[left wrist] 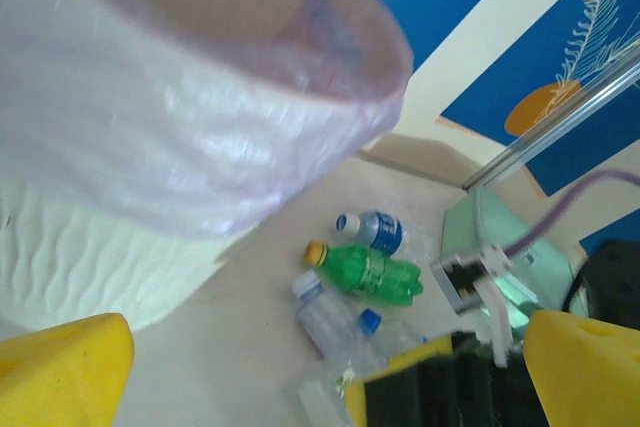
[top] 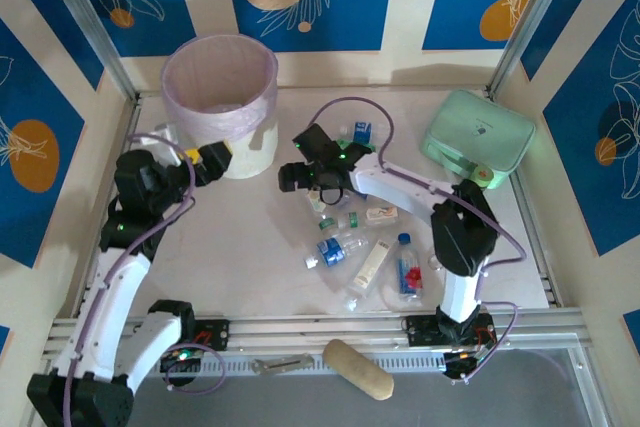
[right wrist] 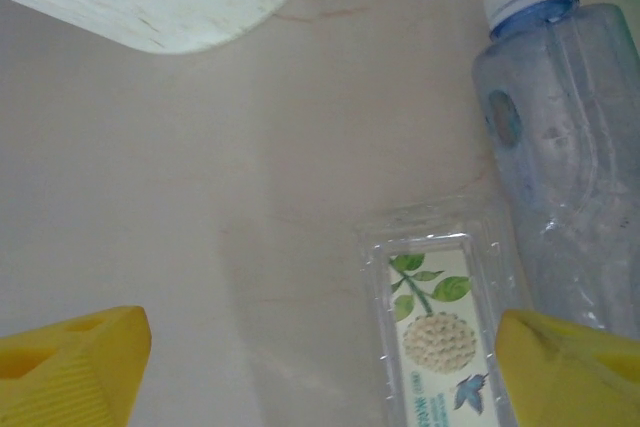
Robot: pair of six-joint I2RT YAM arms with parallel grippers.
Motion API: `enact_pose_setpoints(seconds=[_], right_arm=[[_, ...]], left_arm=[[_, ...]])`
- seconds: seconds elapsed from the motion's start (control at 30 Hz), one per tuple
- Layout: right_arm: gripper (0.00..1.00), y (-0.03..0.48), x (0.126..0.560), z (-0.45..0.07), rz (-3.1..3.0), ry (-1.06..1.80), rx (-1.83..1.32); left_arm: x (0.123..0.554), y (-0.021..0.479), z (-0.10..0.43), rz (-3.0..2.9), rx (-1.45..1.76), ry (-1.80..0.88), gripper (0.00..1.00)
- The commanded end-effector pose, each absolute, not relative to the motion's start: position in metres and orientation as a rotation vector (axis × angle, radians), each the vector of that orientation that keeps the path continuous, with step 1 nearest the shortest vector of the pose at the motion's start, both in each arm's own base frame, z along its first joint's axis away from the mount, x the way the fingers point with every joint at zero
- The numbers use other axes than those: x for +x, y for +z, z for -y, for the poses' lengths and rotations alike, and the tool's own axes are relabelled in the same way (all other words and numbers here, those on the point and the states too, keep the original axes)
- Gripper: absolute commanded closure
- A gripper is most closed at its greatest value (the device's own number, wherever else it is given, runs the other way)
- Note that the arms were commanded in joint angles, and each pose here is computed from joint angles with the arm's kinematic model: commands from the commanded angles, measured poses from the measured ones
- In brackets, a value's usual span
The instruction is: Put the plastic bottles in the bin
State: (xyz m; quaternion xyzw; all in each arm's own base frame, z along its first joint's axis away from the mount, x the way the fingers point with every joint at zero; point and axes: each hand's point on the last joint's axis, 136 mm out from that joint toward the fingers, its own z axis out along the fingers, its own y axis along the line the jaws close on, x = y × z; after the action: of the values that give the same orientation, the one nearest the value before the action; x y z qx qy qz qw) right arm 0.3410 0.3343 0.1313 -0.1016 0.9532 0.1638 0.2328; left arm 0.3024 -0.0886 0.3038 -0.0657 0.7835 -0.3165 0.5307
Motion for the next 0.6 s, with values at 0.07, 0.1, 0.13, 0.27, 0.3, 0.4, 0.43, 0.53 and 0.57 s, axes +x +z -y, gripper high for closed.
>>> enact_pose_setpoints(seconds=[0.07,0.1,0.13,0.27,0.3,0.4,0.43,0.53,0.57], right_arm=[[0.1,0.108,0.345,-0.317,-2.687,0.172,-0.372],[0.1,0.103,0.346,-0.317,-2.696,0.147,-0.382],[0.1,0.1,0.346,-0.317,-2.701,0.129,-0.387],[0.1,0.088,0.346,-0.317,-2.726,0.067,-0.412],[0.1,0.085,0.346,-0.318,-2.732,0.056,-0.421],[0.11,0.077,0.344,-0.321,-2.743,0.049,-0.439],[0.11,0.075,0.344,-0.322,-2.746,0.048,-0.441],[0.13,0.065,0.344,-0.326,-2.763,0.041,-0.453],[0.13,0.062,0.344,-0.328,-2.766,0.038,-0.455]], left_arm=[[0.285,0.267,0.08,-1.905,-0.293,-0.79,0.0],[0.284,0.26,0.08,-1.903,-0.323,-0.808,0.0],[0.284,0.256,0.08,-1.893,-0.345,-0.827,0.0],[0.289,0.25,0.083,-1.836,-0.38,-0.901,0.0],[0.29,0.25,0.085,-1.832,-0.374,-0.912,0.0],[0.295,0.249,0.09,-1.847,-0.347,-0.929,0.0],[0.296,0.248,0.091,-1.855,-0.341,-0.933,0.0],[0.298,0.244,0.094,-1.873,-0.334,-0.94,0.0],[0.297,0.244,0.094,-1.873,-0.332,-0.942,0.0]])
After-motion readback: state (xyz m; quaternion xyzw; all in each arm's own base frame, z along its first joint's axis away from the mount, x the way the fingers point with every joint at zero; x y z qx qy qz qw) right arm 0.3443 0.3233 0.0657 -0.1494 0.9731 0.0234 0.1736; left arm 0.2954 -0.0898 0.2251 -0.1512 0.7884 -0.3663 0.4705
